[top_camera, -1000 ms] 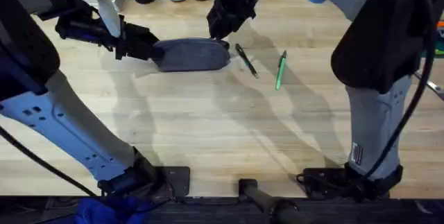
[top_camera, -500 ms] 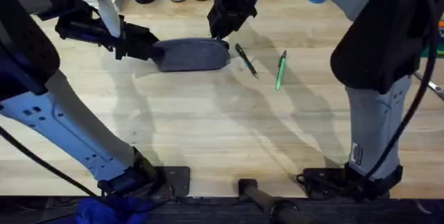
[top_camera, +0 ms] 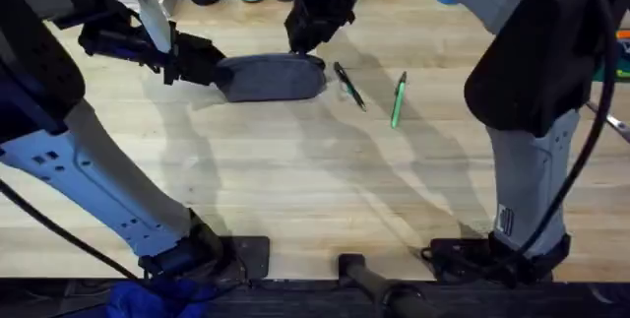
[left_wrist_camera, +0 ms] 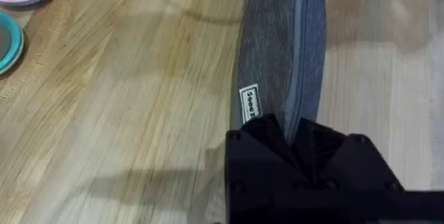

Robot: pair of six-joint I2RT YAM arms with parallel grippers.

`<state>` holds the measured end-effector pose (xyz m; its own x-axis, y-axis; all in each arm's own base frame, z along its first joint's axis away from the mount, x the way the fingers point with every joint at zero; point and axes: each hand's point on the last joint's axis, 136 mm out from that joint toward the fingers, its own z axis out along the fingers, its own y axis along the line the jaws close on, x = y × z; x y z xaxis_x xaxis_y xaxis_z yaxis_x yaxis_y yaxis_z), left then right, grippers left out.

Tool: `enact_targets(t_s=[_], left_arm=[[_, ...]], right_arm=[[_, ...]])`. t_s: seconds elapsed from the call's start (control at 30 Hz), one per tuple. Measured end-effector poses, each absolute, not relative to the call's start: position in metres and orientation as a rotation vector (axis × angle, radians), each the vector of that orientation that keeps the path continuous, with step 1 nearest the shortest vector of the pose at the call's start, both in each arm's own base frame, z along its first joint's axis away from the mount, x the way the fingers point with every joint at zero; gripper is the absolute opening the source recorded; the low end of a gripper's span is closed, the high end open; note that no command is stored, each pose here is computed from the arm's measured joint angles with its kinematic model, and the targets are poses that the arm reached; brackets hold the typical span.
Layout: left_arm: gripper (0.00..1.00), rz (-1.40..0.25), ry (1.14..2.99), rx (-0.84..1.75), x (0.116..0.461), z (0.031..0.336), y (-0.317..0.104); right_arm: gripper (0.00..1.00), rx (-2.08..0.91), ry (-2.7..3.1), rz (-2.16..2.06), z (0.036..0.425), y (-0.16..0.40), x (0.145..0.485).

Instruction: Unzip the bag, pick up the pens from the table one at a time and place them inside, then zip the bag closed.

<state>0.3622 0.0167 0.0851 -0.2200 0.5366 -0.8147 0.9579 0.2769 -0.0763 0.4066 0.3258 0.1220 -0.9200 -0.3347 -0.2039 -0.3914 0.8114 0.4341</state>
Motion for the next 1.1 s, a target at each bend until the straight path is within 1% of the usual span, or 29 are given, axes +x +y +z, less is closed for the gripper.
enact_targets(t_s=[1.1], left_arm=[[0.042,-0.788,1.867,1.347,0.362,0.085,0.017]], right_arm=[[0.03,-0.824,2.652,0.768,0.136,0.395,0.393]])
